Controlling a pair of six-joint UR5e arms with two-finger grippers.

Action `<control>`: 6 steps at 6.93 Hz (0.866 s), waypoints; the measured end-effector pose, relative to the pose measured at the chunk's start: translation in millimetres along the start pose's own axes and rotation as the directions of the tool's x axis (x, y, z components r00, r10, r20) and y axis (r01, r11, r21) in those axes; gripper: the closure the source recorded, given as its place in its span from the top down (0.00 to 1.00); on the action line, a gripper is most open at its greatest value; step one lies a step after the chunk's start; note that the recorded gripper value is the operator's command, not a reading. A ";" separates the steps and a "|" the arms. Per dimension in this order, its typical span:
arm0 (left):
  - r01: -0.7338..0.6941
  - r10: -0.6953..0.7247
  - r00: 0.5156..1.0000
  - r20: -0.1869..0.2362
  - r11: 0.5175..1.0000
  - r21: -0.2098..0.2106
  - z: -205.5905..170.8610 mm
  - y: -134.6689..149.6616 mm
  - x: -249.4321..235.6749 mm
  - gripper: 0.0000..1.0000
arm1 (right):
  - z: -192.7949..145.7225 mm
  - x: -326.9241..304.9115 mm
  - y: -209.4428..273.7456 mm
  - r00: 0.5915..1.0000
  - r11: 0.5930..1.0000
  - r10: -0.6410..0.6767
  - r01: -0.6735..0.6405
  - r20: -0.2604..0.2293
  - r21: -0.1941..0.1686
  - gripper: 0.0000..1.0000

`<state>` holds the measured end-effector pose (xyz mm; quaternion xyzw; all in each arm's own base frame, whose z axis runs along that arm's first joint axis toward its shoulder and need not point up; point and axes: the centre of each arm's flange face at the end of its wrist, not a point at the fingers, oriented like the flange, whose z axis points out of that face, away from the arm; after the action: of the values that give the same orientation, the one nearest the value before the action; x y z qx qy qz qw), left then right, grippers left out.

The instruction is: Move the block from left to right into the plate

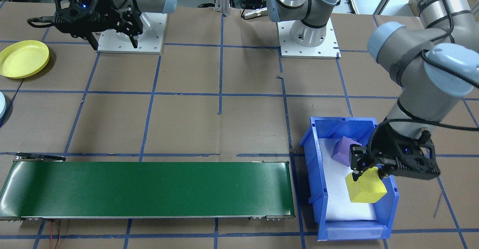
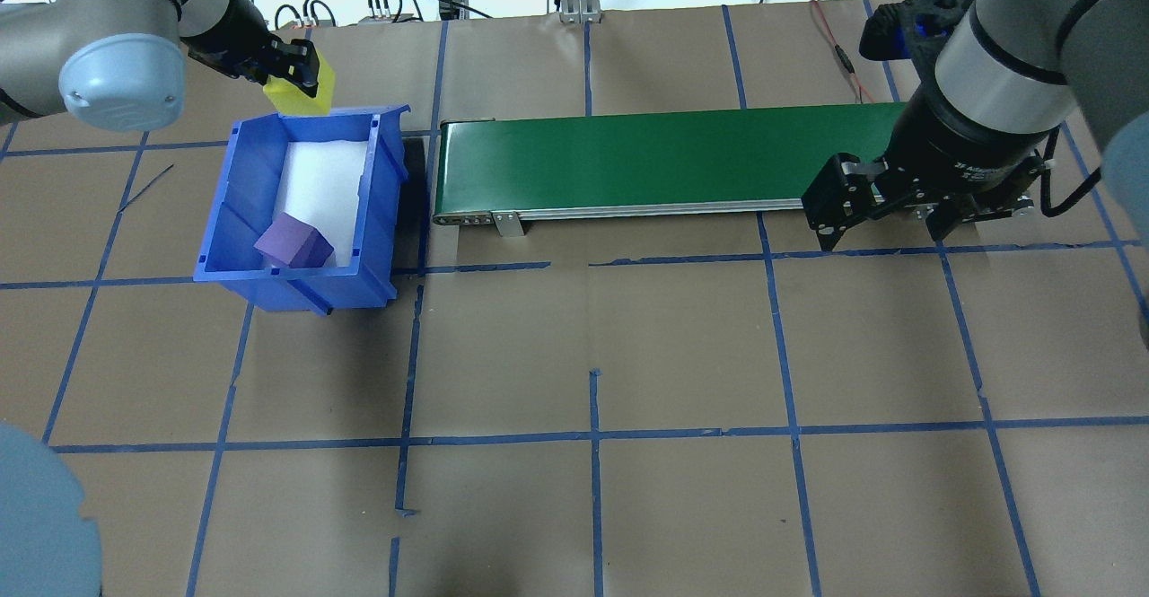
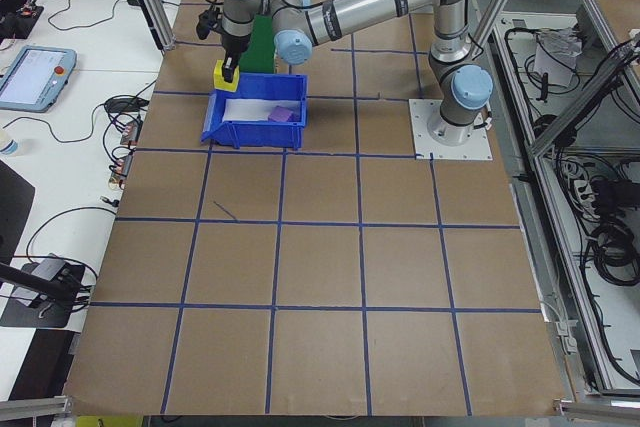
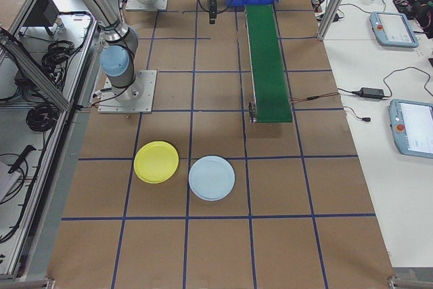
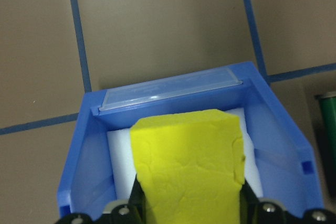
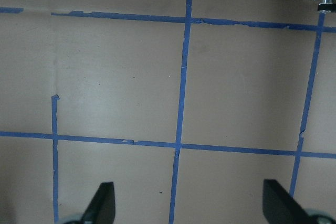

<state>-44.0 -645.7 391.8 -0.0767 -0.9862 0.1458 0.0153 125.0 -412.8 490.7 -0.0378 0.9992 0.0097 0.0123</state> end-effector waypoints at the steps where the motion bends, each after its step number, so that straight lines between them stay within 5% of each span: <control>1: 0.005 -0.005 1.000 -0.027 1.000 0.004 -5.9 1.3 39.6 0.33 | 0.3 -0.3 0.0 1.000 1.000 0.000 0.000 0.001 0.000 1.00; 3: -0.003 0.001 0.998 -0.065 1.000 -0.017 12.2 10.3 99.9 0.33 | 0.7 -0.4 0.1 1.000 1.000 0.000 0.000 0.002 -0.001 1.00; 6: 0.010 -0.008 0.994 -0.105 1.000 0.016 70.6 26.8 122.1 0.33 | 0.8 0.2 0.1 1.000 1.000 0.000 0.000 -0.001 -0.002 1.00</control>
<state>-164.4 -621.5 317.5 -0.0798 -0.9832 0.1494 0.0686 124.8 -412.7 489.9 -0.0378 0.9992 0.0105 0.0116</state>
